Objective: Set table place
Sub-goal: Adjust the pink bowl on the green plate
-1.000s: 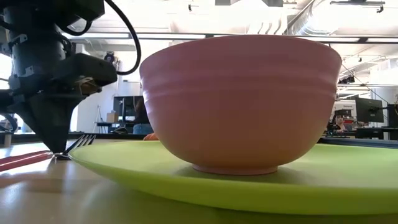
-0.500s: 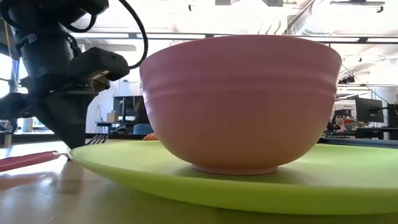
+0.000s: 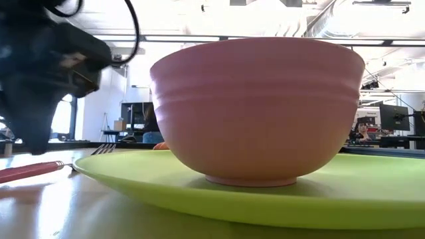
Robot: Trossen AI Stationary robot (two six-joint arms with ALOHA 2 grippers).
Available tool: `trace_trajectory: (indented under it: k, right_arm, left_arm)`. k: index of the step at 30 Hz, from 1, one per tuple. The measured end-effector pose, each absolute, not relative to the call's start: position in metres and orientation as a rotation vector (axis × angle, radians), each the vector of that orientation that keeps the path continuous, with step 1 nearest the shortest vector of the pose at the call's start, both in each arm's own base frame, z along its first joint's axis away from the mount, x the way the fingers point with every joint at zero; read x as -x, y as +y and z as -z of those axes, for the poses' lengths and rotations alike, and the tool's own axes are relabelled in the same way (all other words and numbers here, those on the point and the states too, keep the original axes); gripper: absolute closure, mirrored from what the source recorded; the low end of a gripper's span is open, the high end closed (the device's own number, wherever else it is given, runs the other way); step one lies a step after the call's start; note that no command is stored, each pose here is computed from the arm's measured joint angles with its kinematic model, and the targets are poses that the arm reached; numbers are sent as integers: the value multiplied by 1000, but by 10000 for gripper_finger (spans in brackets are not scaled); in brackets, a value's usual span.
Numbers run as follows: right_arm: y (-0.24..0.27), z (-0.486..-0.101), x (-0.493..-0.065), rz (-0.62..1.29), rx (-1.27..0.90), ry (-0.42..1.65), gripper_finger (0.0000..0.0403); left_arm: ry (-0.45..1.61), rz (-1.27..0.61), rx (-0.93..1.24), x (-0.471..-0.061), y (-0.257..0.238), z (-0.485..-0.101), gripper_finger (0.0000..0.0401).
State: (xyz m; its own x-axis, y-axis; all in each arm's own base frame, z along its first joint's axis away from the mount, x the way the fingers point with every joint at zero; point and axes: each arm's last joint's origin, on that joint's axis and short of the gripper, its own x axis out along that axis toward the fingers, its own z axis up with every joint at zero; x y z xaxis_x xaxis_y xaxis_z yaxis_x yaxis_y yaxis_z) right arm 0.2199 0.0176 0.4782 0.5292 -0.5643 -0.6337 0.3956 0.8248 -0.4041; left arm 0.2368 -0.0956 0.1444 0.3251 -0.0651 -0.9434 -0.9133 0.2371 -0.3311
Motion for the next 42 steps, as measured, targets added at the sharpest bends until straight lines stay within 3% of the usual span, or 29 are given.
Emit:
trace_trajectory:
  k: [8,11,14,16,28,42]
  right_arm:
    - [19,-473,-228,588,176,849,284]
    - [26,-461,-245,520,136,910,318]
    - [37,-444,-269,439,114,991,379]
    - [45,-430,-288,394,114,1035,394]
    - [108,-332,-382,230,96,1180,403]
    - [171,-246,-417,45,-21,1326,403]
  left_arm:
    - [994,-770,1177,-228,-105,-161,401]
    - [978,-833,1103,-221,-92,-179,401]
    - [962,-869,1019,-214,-75,-204,401]
    - [947,-886,959,-209,-63,-219,401]
    - [795,-846,626,-176,-18,-300,401]
    - [867,-838,574,-164,-17,-304,401]
